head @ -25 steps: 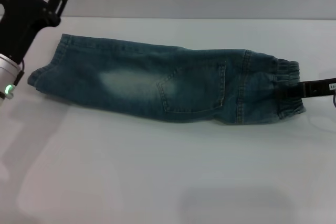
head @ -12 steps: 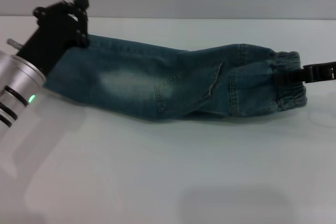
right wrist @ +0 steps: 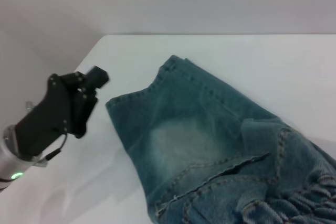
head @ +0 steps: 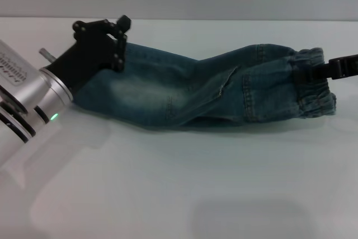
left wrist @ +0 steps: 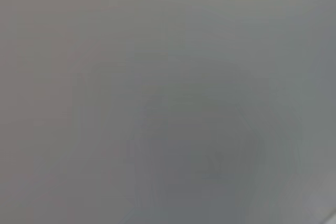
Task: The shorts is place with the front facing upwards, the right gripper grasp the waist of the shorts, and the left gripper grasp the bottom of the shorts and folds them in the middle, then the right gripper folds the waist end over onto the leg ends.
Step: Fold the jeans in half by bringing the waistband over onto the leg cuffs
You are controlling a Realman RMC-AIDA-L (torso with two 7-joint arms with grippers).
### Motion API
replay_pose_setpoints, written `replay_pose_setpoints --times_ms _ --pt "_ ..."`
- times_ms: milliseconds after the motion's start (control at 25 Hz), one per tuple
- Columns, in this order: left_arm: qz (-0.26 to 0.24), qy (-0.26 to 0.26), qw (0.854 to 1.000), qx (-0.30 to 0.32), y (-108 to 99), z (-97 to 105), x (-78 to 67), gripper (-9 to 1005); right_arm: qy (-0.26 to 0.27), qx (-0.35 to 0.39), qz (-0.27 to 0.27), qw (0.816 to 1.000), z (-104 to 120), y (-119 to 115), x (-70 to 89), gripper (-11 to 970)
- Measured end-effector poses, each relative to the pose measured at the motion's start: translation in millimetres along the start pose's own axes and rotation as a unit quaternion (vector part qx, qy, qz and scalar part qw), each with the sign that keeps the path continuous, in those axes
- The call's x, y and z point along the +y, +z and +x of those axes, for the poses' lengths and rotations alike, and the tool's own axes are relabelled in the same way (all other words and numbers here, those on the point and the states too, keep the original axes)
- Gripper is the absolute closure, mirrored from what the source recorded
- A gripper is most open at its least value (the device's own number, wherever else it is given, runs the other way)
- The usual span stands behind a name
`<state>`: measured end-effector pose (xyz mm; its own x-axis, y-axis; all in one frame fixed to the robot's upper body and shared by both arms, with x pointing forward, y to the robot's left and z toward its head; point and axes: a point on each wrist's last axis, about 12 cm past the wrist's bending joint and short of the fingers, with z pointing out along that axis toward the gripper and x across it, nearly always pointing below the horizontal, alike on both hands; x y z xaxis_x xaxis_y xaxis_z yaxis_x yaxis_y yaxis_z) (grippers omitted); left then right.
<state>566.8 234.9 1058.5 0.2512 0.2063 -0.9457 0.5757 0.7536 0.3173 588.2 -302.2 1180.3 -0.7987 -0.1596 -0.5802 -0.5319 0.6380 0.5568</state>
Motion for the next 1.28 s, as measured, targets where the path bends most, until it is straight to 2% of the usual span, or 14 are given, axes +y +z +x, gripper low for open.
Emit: replay_pose_setpoints --times_ms 480,720,920,1160,1280 --pt "0.097 0.03 0.995 0.014 5.2 1.3 -26.5 978 -0.006 0.014 -0.011 1.0 -6.0 -11.1 11.4 899" --pt "0.11 0.026 0.993 0.038 1.1 5.8 -34.2 977 -0.005 0.02 -0.014 1.0 -5.6 -9.7 13.3 899" --pt "0.11 -0.006 0.991 0.073 3.0 10.2 -37.9 976 -0.013 0.022 -0.016 1.0 -8.0 -6.4 15.9 898" --pt "0.087 -0.115 0.983 0.111 6.8 14.2 -35.1 978 -0.025 0.027 -0.016 0.999 -12.9 -2.1 19.0 898" --pt "0.073 -0.149 0.979 0.12 10.1 14.3 -32.5 978 -0.032 0.032 -0.017 0.999 -15.5 0.4 21.3 898"
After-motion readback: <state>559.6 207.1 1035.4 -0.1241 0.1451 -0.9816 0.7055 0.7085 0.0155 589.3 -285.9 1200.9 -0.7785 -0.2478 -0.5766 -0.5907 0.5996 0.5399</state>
